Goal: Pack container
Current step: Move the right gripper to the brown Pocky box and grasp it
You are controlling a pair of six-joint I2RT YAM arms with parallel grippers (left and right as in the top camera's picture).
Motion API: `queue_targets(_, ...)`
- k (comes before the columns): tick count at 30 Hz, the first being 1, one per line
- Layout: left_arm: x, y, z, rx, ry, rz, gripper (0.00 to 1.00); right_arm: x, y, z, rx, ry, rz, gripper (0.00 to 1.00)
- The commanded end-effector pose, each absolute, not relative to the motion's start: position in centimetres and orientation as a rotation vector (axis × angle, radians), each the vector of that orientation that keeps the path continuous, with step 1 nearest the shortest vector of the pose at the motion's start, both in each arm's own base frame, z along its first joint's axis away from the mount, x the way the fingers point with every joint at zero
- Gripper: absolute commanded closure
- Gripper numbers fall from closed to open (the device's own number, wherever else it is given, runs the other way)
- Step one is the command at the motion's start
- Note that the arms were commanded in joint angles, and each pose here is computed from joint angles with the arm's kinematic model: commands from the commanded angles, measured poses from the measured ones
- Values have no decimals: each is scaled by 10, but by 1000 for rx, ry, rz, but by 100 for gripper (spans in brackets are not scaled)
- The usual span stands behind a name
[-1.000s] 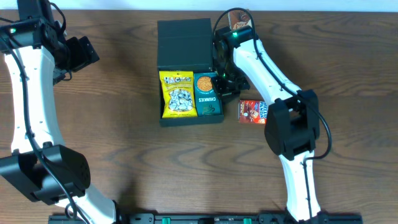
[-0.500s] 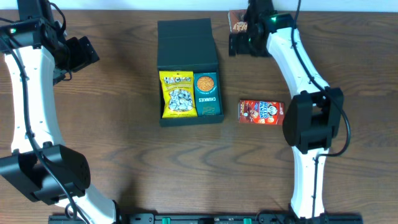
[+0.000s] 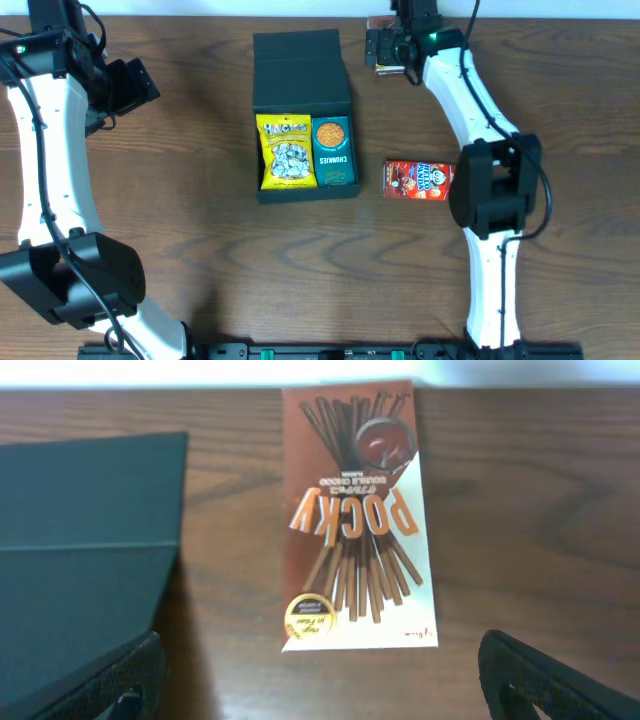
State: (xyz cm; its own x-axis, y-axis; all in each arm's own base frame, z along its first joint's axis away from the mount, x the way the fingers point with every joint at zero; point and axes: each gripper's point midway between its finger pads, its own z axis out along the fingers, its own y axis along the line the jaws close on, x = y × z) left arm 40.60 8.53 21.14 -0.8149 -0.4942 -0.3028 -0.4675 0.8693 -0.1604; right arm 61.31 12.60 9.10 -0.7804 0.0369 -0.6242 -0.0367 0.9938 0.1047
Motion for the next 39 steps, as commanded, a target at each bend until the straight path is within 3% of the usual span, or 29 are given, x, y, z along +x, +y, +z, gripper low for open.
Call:
queue_targets(1,405,87,211,-723,2707,-109,5,626,116,81,11,2433,90,1)
queue_targets(18,405,88,211,-722,2707,-109,5,655,106,64,55,2328,41,1)
queue_targets(39,406,88,211,-721,2703,-109,5,645,108,16,38,2423,24,1)
